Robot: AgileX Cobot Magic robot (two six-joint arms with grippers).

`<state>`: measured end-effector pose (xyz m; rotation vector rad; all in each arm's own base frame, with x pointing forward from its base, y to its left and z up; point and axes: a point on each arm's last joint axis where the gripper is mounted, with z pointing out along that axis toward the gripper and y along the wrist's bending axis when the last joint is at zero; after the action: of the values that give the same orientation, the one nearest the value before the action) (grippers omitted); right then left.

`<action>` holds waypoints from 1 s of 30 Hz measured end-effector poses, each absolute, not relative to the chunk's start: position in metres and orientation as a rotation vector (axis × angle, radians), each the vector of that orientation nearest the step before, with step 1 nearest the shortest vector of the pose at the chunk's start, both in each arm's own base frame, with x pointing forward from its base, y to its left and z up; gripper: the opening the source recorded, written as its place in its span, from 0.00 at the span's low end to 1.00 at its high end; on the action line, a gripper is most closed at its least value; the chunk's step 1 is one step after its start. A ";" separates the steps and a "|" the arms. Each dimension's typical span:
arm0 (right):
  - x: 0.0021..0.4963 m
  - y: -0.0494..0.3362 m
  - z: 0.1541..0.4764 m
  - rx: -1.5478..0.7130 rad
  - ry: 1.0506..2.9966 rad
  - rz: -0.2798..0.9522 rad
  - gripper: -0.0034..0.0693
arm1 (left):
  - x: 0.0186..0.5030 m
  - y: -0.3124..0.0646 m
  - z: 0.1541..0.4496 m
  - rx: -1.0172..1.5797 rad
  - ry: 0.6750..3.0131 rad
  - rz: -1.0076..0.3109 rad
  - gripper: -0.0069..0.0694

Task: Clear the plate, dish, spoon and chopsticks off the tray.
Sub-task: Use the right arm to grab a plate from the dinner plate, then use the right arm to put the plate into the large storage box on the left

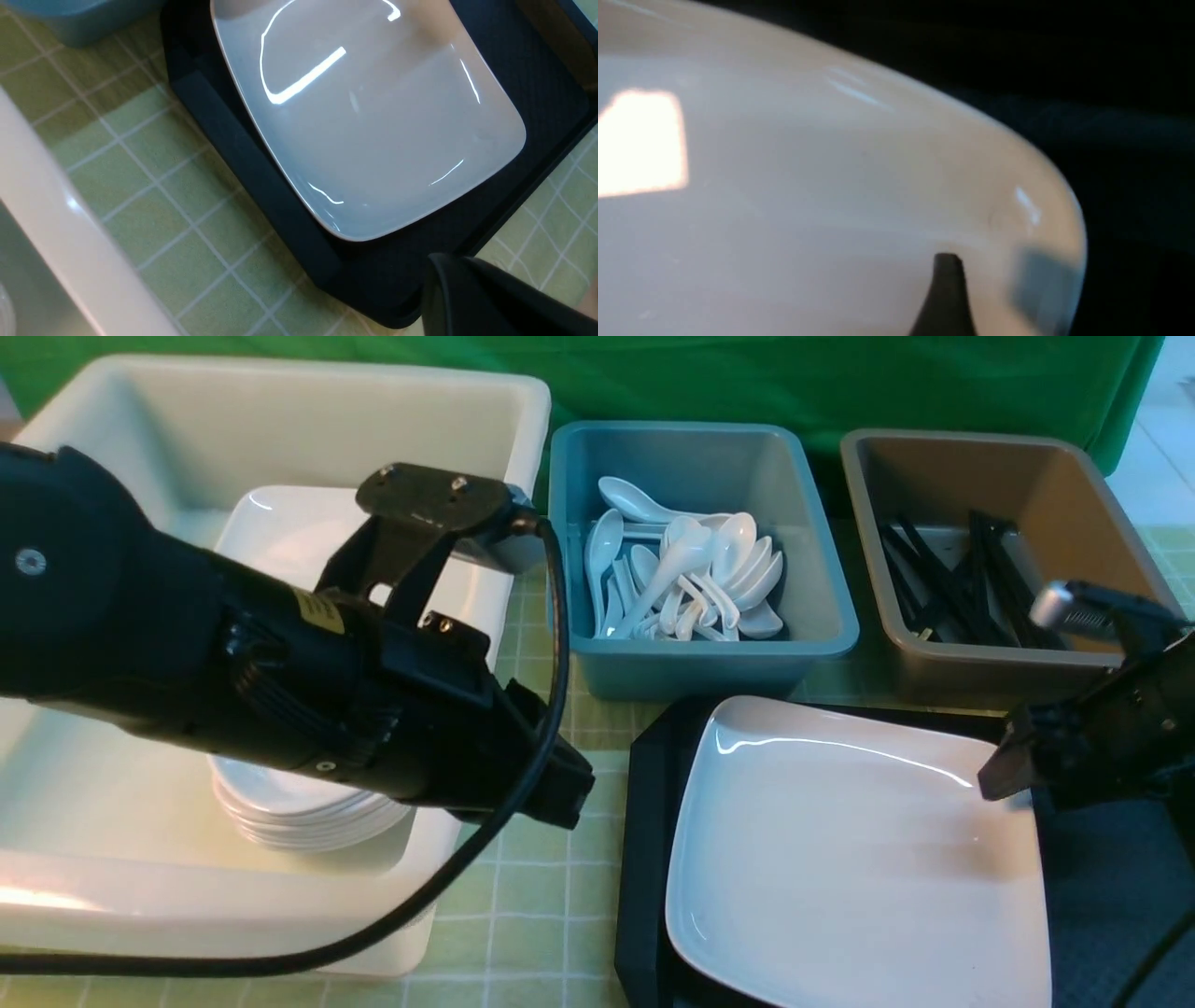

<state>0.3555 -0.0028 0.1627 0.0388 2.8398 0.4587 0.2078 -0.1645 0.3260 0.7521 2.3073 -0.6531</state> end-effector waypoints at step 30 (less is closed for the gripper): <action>0.327 0.038 0.246 -0.323 2.627 0.479 0.14 | 0.215 -0.156 0.320 0.696 2.352 -0.497 0.07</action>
<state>0.3274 0.0380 0.2465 -0.3229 2.6272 0.4793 0.2151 -0.1560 0.3204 0.6960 2.3515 -0.4969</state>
